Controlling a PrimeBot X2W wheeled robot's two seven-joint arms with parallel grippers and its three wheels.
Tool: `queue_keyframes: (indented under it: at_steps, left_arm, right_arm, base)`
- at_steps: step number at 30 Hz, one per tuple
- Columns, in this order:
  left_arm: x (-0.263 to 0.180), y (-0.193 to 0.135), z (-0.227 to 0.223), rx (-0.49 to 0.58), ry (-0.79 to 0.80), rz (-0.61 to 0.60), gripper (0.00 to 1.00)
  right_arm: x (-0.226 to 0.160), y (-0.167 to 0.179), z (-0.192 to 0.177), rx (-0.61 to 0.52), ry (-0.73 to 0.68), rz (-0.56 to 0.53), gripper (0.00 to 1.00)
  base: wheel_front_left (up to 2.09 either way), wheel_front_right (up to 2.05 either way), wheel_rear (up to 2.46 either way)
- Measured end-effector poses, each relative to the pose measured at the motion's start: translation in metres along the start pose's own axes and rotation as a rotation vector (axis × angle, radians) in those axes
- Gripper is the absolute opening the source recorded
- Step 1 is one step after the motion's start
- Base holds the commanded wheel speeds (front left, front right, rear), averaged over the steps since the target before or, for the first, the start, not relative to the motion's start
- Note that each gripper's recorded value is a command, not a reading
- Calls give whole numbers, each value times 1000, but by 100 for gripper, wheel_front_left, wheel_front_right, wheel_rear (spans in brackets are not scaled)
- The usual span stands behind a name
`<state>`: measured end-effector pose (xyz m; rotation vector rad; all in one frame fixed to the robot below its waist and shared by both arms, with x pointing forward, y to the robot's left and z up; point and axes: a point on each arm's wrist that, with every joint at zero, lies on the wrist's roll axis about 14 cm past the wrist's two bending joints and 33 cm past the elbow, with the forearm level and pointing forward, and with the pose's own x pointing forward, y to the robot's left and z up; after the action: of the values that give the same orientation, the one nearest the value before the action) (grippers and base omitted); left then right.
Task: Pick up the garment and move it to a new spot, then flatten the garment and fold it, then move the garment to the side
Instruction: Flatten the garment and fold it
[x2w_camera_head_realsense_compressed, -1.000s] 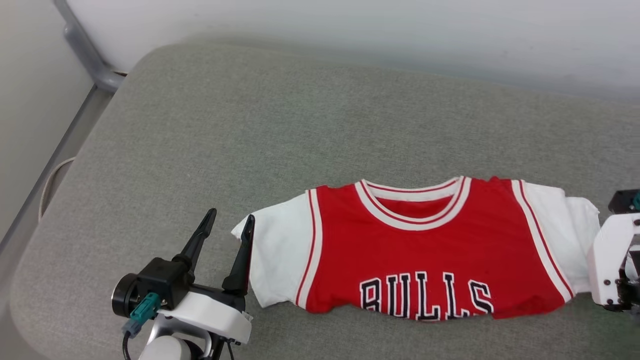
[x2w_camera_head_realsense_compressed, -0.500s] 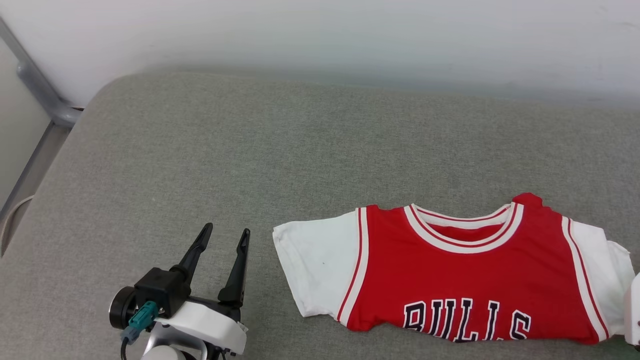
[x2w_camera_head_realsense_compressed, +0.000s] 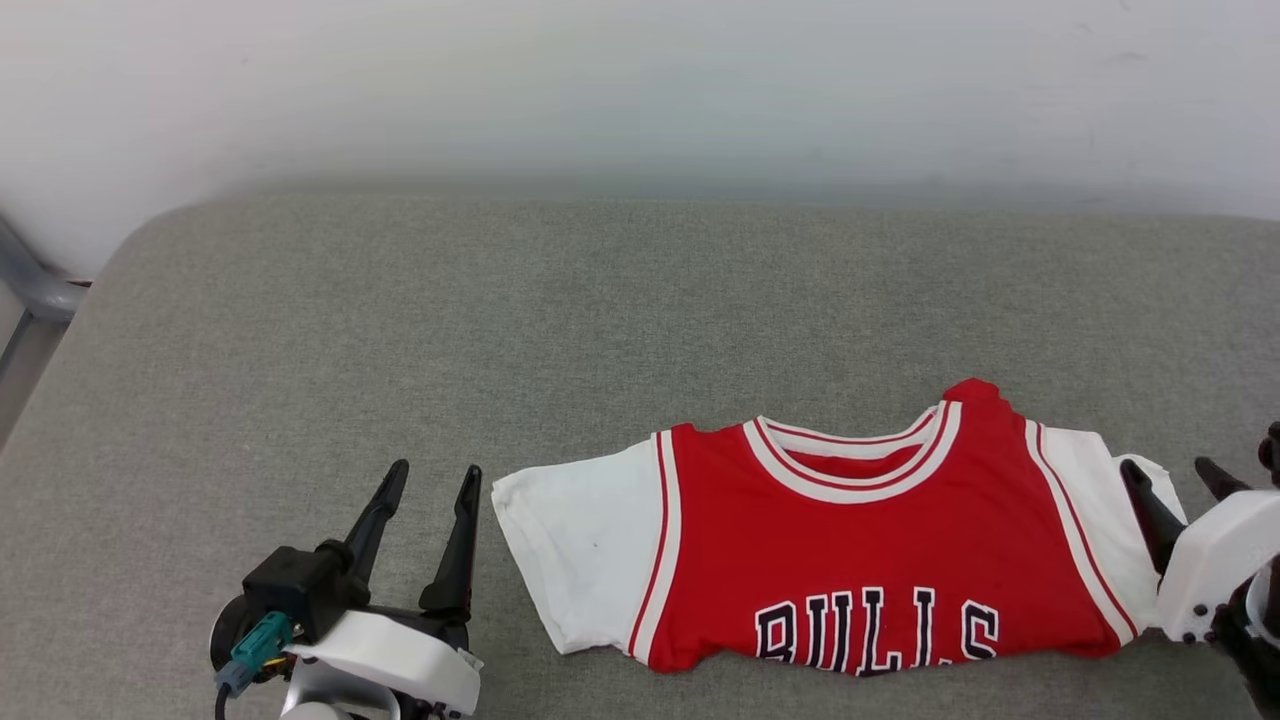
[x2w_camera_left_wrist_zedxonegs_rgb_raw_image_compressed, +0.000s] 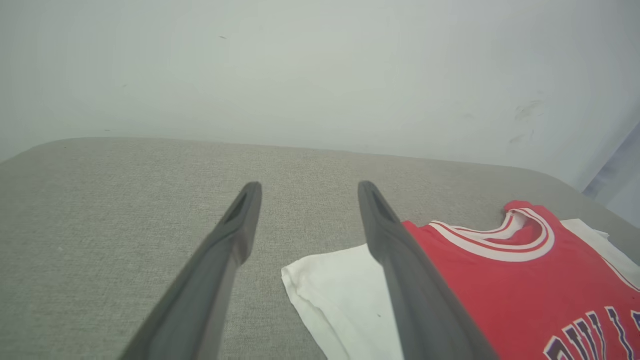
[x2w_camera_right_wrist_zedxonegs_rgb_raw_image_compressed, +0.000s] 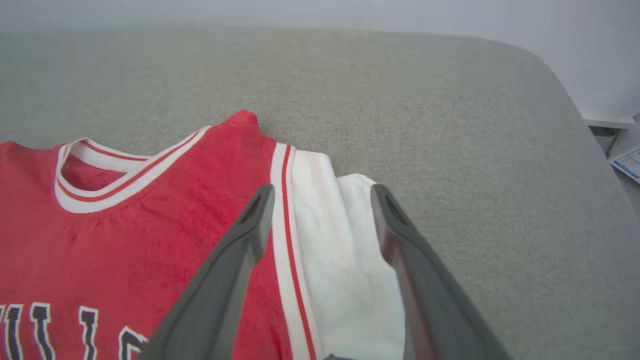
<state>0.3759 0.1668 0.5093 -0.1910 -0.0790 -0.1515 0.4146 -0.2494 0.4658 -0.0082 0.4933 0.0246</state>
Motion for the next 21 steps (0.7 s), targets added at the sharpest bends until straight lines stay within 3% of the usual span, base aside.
queue_keyframes:
  at_steps: [10,13,21]
  left_arm:
    - [-2,-9,-20,-63,81,-30,100]
    - [3,-15,-24,-75,132,-57,100]
    - [24,-13,-55,19,472,-95,100]
  right_arm:
    - [-30,26,29,88,-350,47,100]
    - [-34,27,29,95,-382,44,100]
    - [-32,17,32,96,-409,2,100]
  base:
    - [0,0,0]
    - [0,0,0]
    - [0,0,0]
